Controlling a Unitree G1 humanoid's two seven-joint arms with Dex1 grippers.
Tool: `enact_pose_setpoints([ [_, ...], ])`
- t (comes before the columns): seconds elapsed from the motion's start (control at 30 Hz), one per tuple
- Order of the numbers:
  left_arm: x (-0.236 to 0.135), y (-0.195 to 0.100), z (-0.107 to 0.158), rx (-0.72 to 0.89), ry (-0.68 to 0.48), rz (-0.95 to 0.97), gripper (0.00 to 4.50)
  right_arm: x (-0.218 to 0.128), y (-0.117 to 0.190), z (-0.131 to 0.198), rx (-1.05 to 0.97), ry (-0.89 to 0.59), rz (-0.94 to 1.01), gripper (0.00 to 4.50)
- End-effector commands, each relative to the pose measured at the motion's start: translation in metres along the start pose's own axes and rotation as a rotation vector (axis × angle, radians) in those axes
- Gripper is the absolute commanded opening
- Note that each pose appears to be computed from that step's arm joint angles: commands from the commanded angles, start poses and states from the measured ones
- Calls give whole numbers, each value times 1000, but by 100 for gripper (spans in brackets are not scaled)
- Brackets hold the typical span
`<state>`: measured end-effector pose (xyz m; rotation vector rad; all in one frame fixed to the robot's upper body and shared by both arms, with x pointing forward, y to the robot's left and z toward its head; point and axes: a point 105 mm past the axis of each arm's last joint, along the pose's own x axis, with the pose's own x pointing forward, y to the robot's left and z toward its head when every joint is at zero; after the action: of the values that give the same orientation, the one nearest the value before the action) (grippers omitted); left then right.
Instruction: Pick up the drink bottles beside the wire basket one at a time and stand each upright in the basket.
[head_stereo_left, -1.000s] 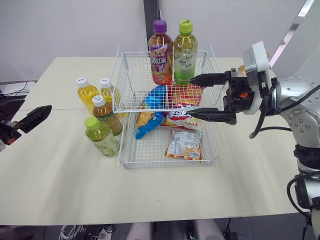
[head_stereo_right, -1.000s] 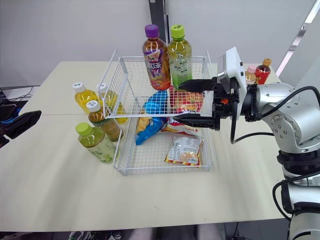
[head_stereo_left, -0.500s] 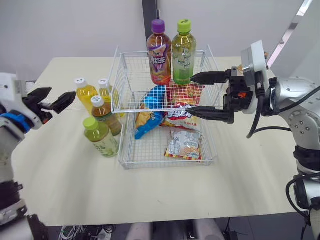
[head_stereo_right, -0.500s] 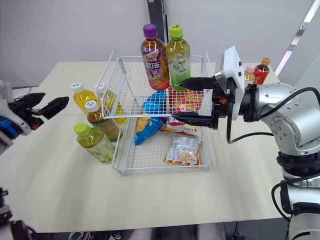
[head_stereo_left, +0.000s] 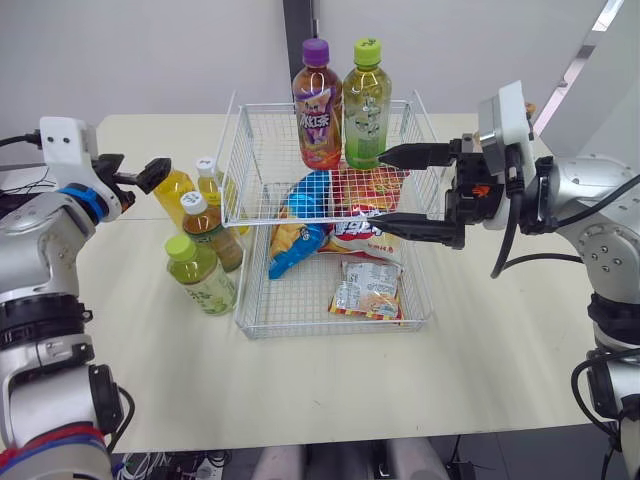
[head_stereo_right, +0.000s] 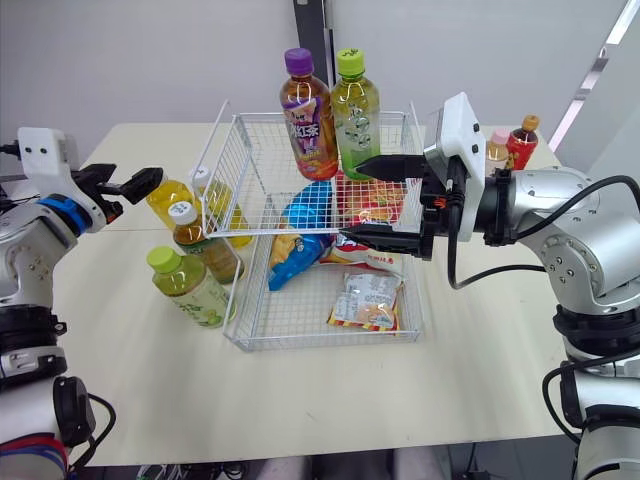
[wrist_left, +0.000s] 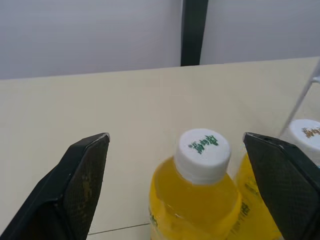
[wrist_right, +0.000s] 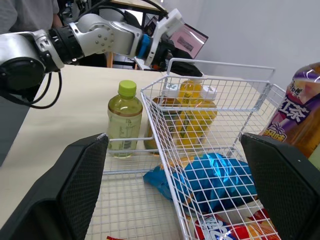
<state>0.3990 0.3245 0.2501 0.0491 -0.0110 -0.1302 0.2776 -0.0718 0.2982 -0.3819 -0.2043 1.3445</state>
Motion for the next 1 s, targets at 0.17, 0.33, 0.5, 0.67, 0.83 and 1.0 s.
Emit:
enact_pose_setpoints([
  [0.17, 19, -2, 5, 34, 9, -19, 447, -4, 3, 15, -46, -41, -12, 450],
  [0.33, 29, -5, 4, 51, 18, -22, 447, -5, 4, 16, -43, -44, -12, 450],
  [0.5, 31, -2, 0, 53, 36, -9, 359, -6, 5, 15, -39, -41, -14, 450],
  [0.67, 30, 0, -8, 45, 56, -9, 201, -7, 5, 16, -36, -41, -17, 450],
  [0.83, 29, 0, -10, 38, 49, -17, 139, -7, 5, 16, -36, -44, -22, 450],
  [1.0, 21, 3, 6, 64, 10, -28, 139, -8, 5, 16, -38, -46, -29, 450],
])
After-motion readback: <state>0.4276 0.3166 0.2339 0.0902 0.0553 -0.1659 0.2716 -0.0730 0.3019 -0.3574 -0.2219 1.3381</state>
